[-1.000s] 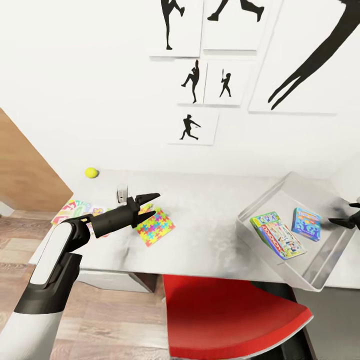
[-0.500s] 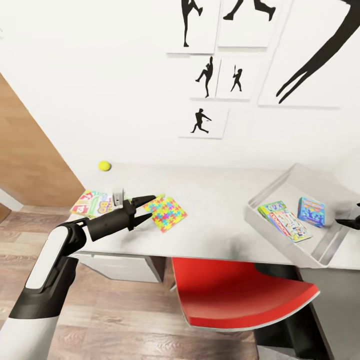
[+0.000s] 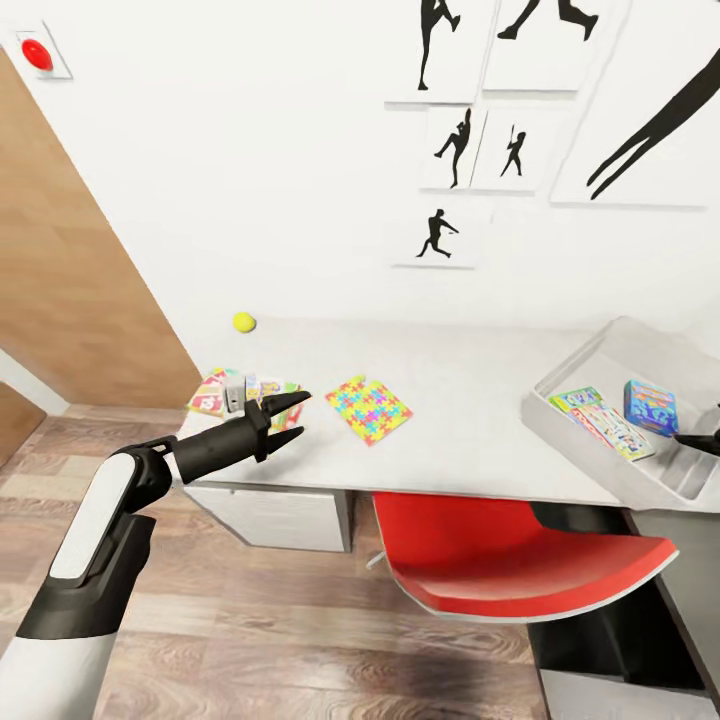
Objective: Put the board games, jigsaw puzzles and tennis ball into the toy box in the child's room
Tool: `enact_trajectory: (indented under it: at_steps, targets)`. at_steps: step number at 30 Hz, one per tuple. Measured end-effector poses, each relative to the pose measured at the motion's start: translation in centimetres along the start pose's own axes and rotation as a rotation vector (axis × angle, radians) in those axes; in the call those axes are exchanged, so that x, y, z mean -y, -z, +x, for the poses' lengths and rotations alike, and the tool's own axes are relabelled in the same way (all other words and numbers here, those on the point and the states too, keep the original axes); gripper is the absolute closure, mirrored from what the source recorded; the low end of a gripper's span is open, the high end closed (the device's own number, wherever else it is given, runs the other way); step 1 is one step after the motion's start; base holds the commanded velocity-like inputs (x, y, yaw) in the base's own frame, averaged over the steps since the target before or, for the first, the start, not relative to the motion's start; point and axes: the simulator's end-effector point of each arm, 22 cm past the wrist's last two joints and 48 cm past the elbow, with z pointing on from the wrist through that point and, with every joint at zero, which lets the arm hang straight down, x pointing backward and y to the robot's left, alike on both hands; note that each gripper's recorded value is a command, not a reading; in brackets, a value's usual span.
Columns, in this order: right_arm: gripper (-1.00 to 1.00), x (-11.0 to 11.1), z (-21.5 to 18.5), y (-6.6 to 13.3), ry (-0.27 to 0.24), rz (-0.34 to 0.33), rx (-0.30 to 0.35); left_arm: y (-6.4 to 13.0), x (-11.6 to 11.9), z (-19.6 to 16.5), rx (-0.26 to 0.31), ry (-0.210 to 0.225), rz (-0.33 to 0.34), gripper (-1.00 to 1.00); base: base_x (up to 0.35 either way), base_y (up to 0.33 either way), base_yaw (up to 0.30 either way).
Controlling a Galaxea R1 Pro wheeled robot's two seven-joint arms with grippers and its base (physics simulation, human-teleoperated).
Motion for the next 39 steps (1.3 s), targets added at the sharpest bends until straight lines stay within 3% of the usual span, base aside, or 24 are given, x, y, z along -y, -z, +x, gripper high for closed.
enact_trajectory:
  at_steps: [23,39]
  targets:
    - [-1.0,0.4,-0.5,0.3,0.003,0.013,0.01,0.5,0.9,0.2,0.003,-0.003,0.058,-1.0,0.139,0.313,0.0]
    - [-1.0,3.5,-5.0,2.4,0.002,0.081,0.096,0.5,0.8,0.2,0.002,-0.003,0.056,-1.0,0.174,0.254,0.0]
